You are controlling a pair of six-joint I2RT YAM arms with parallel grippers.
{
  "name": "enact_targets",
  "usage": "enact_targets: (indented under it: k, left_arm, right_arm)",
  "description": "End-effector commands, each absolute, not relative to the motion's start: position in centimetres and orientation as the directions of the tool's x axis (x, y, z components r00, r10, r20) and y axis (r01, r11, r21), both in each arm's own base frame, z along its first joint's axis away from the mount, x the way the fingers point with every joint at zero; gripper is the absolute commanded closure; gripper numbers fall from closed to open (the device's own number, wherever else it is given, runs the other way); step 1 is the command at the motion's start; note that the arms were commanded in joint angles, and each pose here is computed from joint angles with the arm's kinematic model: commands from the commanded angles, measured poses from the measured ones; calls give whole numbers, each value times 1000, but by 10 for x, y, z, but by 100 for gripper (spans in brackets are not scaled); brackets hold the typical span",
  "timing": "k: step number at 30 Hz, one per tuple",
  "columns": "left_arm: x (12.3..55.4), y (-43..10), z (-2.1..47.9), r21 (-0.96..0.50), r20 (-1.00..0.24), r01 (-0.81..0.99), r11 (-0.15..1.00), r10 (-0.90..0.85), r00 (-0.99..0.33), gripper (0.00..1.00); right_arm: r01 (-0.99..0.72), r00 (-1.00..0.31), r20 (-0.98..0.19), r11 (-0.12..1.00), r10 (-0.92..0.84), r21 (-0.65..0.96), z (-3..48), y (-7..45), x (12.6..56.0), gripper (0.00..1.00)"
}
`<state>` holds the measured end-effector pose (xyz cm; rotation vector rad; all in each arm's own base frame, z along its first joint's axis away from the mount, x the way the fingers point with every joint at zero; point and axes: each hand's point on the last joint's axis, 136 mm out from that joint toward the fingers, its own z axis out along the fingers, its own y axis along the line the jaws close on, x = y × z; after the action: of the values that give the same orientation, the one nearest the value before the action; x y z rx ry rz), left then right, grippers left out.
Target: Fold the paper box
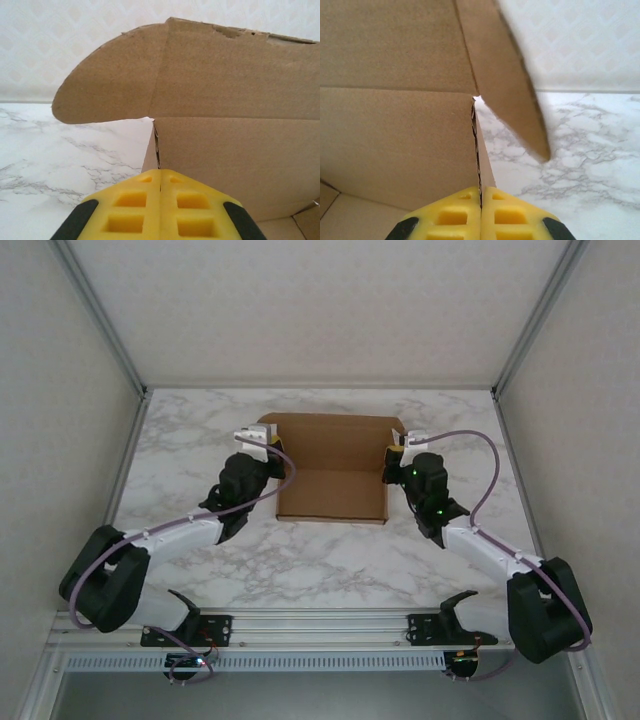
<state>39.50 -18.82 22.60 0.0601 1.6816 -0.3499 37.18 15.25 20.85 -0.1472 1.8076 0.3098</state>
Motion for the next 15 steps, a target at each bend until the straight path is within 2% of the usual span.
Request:
enact_targets:
  k: [1, 7, 11, 15]
  left_arm:
    - [395, -192, 239, -194, -981, 238, 952, -189, -43, 100]
    - [398, -187, 228, -161, -987, 206, 965, -162, -14, 100]
    - [394, -185, 218, -191, -981, 211, 959, -193, -15, 100]
    - [390, -178, 213, -232, -972, 182, 955, -235, -9, 100]
  right_arm:
    - [-216, -125, -980, 960, 152, 176, 230, 155, 379, 90]
    - [-198, -112, -981, 964, 156, 176, 219, 159, 385, 94]
    - [-218, -125, -981, 961, 148, 173, 208, 164, 386, 98]
    - [-213, -139, -978, 960, 153, 181, 198, 165, 383, 99]
